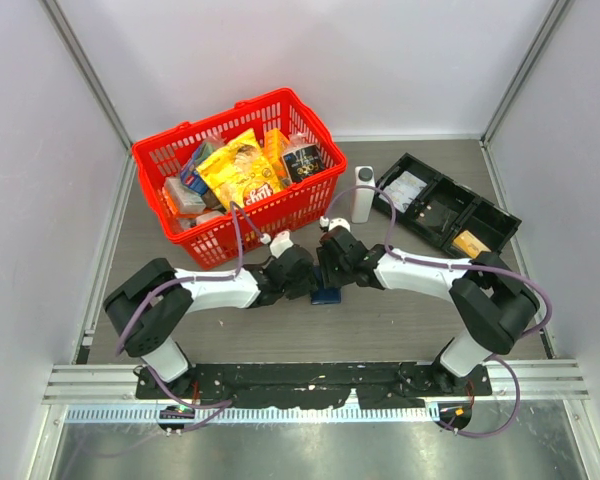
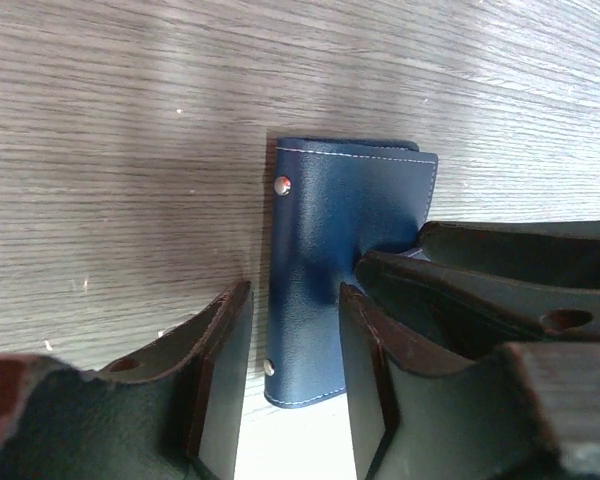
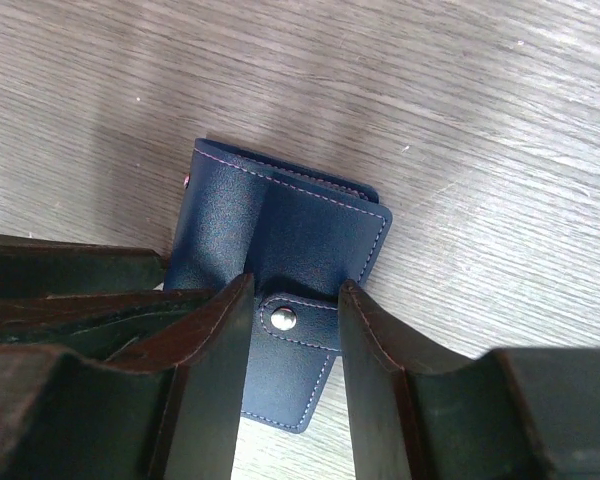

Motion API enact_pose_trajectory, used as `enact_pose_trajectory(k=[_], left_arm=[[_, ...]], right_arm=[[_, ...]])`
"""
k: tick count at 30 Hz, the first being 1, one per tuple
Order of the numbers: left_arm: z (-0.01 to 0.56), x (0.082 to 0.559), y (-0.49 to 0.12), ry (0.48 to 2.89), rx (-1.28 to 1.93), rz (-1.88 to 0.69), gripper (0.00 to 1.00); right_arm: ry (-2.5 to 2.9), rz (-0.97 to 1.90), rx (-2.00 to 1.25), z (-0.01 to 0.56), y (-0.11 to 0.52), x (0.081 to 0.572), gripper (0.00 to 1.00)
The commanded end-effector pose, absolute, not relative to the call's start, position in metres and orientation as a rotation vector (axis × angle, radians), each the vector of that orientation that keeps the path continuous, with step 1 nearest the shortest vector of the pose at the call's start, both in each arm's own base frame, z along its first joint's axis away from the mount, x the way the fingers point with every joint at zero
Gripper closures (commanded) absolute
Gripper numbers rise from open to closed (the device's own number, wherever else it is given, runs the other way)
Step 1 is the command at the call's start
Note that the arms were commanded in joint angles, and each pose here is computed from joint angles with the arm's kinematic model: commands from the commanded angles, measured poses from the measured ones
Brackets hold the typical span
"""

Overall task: Take the credit cards out of the card holder
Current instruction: Open the card holder at the center of the board.

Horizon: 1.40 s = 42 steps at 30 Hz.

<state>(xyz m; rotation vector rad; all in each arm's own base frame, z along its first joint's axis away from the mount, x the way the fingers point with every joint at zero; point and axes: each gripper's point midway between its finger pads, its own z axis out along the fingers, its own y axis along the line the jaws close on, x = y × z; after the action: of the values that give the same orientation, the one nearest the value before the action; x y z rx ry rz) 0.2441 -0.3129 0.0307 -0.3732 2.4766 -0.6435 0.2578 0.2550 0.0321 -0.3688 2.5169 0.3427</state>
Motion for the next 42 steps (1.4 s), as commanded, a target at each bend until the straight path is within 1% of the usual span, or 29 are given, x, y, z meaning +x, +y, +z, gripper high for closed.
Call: enact_pose_trajectory(k=[1, 3, 5, 7, 9, 12, 15, 20, 27, 28, 30, 42], left_arm=[[0.016, 0.237, -0.317, 2.525, -0.396, -0.643, 0.59], [0.013, 0.236, -0.317, 2.531, -0.395, -0.636, 0.66], [0.01, 0.235, -0.314, 2.533, -0.404, -0.62, 0.77], [0.009, 0.234, -0.311, 2.538, -0.406, -0.6, 0.91], [0.008, 0.234, -0.308, 2.537, -0.415, -0.581, 1.0], [0.009, 0.234, -0.305, 2.536, -0.419, -0.567, 1.0], [0.008, 0.234, -0.304, 2.536, -0.422, -0.559, 1.0], [0.009, 0.233, -0.3, 2.533, -0.431, -0.547, 1.0], [0.009, 0.23, -0.291, 2.529, -0.427, -0.515, 1.0], [0.009, 0.23, -0.29, 2.527, -0.43, -0.515, 1.0], [0.011, 0.23, -0.288, 2.521, -0.43, -0.511, 1.0], [0.018, 0.231, -0.284, 2.51, -0.401, -0.493, 1.0]], right_arm=[[2.614, 0.164, -0.409, 0.007, 0.232, 0.239, 0.55], [2.604, 0.155, -0.411, 0.01, 0.231, 0.239, 0.56], [2.593, 0.144, -0.408, 0.015, 0.229, 0.24, 0.56], [2.583, 0.122, -0.406, 0.019, 0.225, 0.241, 0.56], [2.572, 0.099, -0.406, 0.024, 0.222, 0.242, 0.56], [2.571, 0.072, -0.412, 0.028, 0.217, 0.241, 0.56], [2.576, 0.055, -0.417, 0.028, 0.214, 0.238, 0.62], [2.592, -0.012, -0.404, 0.021, 0.202, 0.235, 0.68], [2.551, -0.217, -0.334, 0.024, 0.171, 0.241, 0.89], [2.54, -0.222, -0.319, 0.027, 0.168, 0.241, 0.91], [2.529, -0.225, -0.305, 0.03, 0.165, 0.24, 0.99], [2.547, -0.207, -0.191, 0.033, 0.141, 0.24, 0.99]])
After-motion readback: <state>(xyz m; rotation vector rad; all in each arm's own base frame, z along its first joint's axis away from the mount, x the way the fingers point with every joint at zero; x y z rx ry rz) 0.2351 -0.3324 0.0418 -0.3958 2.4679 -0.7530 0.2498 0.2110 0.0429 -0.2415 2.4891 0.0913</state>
